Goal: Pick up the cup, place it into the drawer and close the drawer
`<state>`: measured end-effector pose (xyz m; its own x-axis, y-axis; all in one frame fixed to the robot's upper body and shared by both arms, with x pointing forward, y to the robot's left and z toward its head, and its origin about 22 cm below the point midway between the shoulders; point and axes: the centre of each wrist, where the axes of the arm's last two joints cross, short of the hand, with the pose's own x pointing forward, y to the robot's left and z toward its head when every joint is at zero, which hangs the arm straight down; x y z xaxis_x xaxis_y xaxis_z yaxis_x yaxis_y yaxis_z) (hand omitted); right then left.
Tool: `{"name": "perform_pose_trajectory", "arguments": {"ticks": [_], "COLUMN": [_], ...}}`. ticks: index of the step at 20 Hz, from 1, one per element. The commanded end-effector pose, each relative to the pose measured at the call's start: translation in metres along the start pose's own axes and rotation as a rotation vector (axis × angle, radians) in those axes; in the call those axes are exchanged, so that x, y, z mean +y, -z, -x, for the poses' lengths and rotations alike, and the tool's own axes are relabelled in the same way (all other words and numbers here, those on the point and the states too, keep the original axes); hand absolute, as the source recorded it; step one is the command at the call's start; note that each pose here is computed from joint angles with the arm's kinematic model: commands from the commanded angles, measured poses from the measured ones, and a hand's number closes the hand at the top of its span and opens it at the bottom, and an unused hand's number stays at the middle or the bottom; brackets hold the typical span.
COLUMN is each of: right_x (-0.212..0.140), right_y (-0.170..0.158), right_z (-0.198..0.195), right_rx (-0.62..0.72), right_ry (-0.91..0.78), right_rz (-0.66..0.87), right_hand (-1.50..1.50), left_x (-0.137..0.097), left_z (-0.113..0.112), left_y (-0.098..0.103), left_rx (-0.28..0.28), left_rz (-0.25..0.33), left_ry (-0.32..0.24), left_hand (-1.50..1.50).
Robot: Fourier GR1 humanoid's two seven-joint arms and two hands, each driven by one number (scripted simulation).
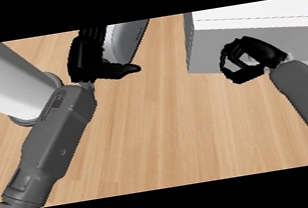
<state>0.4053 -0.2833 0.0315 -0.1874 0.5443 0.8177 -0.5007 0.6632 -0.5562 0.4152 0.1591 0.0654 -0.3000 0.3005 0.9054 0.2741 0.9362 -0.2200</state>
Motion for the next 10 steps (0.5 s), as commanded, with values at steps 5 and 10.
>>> {"name": "perform_pose_trajectory", "arguments": {"ticks": [5,10], "right_x": [-0.090,-0.095], "right_y": [-0.005,-0.013], "right_z": [-0.054,-0.052], "right_rx": [-0.015,-0.014], "right_ry": [-0.098,-0.078], "right_rz": [0.246,0.241], "right_hand": [1.50,1.50], "left_x": [0.003,0.010], "left_z": [0.000,0.003], "left_y": [-0.005,-0.012], "left_rx": [0.001,0.018], "left_rz": [0.025,0.025], "left_ry": [-0.029,-0.032], "left_hand": [-1.50,-1.50]}}
